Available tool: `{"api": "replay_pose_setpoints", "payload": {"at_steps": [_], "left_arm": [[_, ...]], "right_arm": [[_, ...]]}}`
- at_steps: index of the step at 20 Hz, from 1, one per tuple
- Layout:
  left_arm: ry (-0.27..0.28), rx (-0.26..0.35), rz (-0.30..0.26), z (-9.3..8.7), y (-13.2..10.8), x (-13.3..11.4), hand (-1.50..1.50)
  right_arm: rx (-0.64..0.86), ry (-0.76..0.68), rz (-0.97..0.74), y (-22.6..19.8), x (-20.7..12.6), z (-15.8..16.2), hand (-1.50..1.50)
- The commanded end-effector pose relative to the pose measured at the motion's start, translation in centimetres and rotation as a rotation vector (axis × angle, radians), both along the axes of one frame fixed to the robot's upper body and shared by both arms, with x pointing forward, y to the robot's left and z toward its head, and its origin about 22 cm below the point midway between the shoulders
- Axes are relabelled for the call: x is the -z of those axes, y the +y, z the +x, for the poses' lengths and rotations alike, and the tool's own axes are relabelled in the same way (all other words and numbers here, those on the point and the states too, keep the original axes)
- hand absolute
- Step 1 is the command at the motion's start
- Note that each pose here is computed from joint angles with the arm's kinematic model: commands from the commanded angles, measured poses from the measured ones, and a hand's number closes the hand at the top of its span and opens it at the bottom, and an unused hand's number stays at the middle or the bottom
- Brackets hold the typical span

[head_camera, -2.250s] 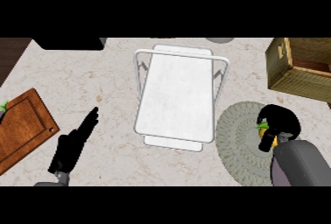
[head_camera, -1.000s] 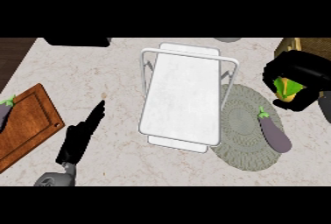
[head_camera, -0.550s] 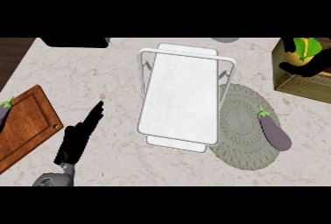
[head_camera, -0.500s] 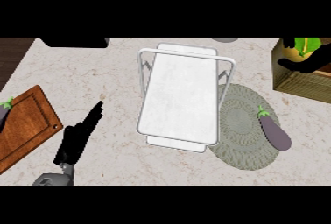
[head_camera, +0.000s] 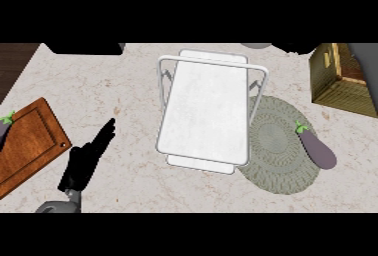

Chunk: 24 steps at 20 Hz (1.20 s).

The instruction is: Pick the lemon from the placemat and place it in the tiered shelf

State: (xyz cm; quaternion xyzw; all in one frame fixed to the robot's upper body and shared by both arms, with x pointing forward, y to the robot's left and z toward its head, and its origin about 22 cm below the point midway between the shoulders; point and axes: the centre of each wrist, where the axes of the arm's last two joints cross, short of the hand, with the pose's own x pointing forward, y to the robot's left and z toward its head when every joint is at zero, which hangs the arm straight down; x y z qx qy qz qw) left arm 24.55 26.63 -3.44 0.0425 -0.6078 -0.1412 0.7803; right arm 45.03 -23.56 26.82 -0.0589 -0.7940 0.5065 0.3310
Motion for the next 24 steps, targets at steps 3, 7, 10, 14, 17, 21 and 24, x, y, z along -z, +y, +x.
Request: {"api": "replay_pose_setpoints", "payload": {"at_steps": [3,7,10,14,17,21,24], "left_arm": [[-0.004,-0.001,0.001,1.1,-2.0,-0.2,0.00],[-0.010,-0.003,-0.003,1.2,-0.6,-0.7,0.00],[-0.025,-0.014,0.021,1.0,-1.2,-0.4,0.00],[-0.001,0.020,0.007,-0.4,0.0,-0.2,0.00],[-0.005,0.010,-0.010,0.8,-0.4,-1.6,0.00],[-0.005,0.002,-0.010,0.4,-0.9,-0.6,0.00],[-0.017,0.020,0.005,0.2,-0.6,-0.5,0.00]], "right_arm": [[-0.047,0.010,-0.024,7.2,-1.2,0.9,1.50],[-0.079,-0.029,-0.061,9.8,0.1,1.3,1.50],[-0.127,-0.030,-0.111,14.0,1.8,0.7,1.50],[-0.157,-0.008,-0.163,16.2,4.1,0.6,1.50],[-0.143,-0.007,-0.183,17.7,4.6,0.5,1.50],[-0.241,0.133,-0.210,19.3,7.2,-0.2,1.50],[-0.286,0.527,-0.090,18.7,10.8,0.2,-1.50]]}}
